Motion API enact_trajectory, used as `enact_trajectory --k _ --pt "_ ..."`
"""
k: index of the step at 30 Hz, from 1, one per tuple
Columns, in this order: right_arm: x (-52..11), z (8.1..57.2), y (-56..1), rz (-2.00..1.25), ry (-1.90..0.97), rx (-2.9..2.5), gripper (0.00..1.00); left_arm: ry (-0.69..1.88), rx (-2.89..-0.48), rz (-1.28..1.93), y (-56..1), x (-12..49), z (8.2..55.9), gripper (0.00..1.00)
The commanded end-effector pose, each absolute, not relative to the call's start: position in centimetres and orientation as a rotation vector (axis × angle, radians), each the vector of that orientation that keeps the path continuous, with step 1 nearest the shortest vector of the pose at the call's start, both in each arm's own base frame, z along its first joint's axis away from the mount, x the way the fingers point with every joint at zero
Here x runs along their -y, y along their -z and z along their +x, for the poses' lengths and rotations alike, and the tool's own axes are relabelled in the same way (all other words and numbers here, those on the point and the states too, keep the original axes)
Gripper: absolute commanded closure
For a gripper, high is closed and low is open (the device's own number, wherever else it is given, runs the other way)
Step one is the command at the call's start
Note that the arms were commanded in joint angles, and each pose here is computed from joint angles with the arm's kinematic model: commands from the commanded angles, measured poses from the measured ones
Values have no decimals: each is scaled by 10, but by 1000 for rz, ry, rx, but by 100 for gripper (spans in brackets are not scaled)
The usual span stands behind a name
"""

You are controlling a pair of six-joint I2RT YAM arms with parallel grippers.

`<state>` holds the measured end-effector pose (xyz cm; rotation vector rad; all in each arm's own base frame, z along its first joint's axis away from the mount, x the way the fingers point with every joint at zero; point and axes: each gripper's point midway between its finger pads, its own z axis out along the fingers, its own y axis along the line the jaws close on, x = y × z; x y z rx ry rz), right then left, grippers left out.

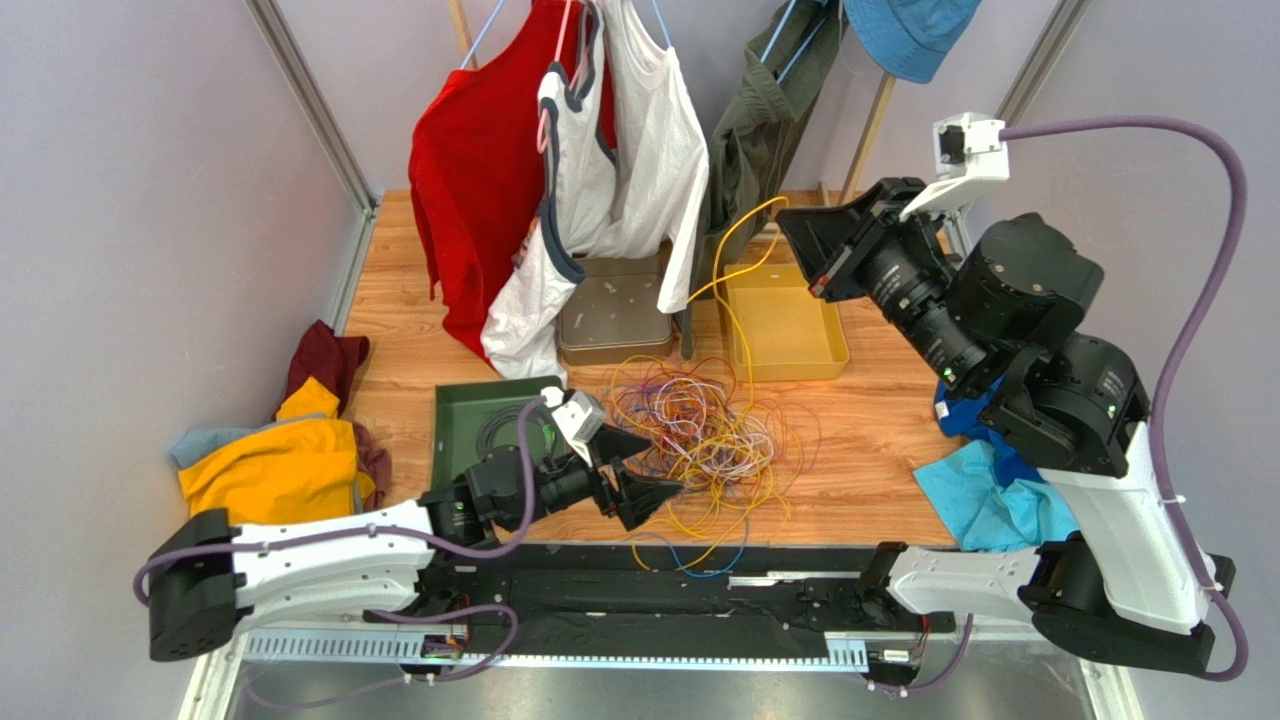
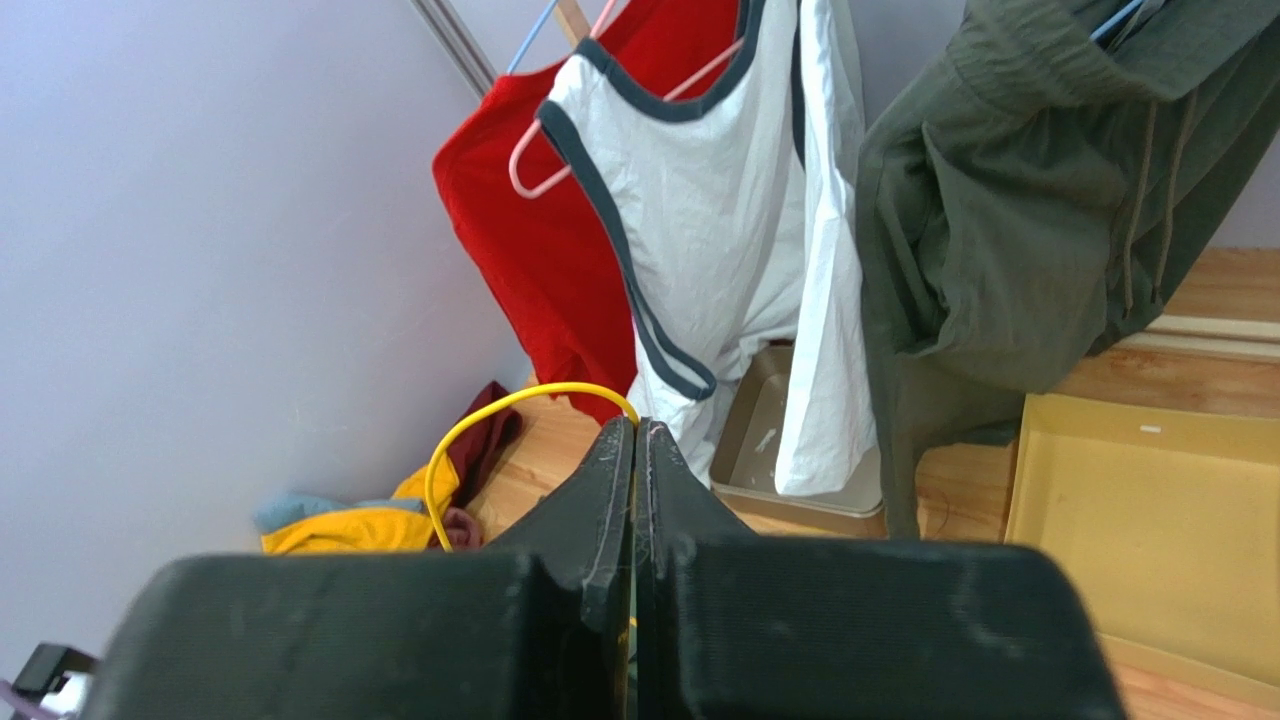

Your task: Untangle the cables

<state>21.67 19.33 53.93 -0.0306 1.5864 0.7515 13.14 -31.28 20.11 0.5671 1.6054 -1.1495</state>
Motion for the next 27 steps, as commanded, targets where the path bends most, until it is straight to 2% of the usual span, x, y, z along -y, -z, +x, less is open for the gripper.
enact_trajectory --k 1,13,16,17,19,20,21,22,23,26,27 --pt "-193 203 -549 -37 -839 -1552 100 1093 -1294 525 -257 330 155 1" --pt "-186 196 -537 -55 -837 -1564 100 1179 -1298 609 -225 383 156 7" --pt "-185 195 -536 -60 -834 -1567 100 1183 -1307 600 -220 386 158 13" --pt "-184 194 -536 -59 -838 -1564 100 1175 -1314 597 -218 387 159 25" --pt "-187 193 -532 -63 -852 -1572 100 1144 -1337 606 -213 391 164 41" --pt "-186 191 -534 -61 -864 -1563 100 1133 -1340 611 -213 392 166 58" --pt "-188 191 -528 -69 -864 -1573 100 1126 -1348 616 -214 396 168 67" --pt "-188 192 -525 -65 -864 -1578 100 1119 -1354 616 -216 397 169 81" --pt "-186 190 -525 -64 -867 -1574 100 1098 -1379 584 -218 395 175 100" --pt "-178 188 -516 -43 -853 -1575 100 1016 -1444 559 -239 386 185 100" --pt "-176 188 -511 -38 -848 -1578 100 946 -1544 579 -234 382 189 100"
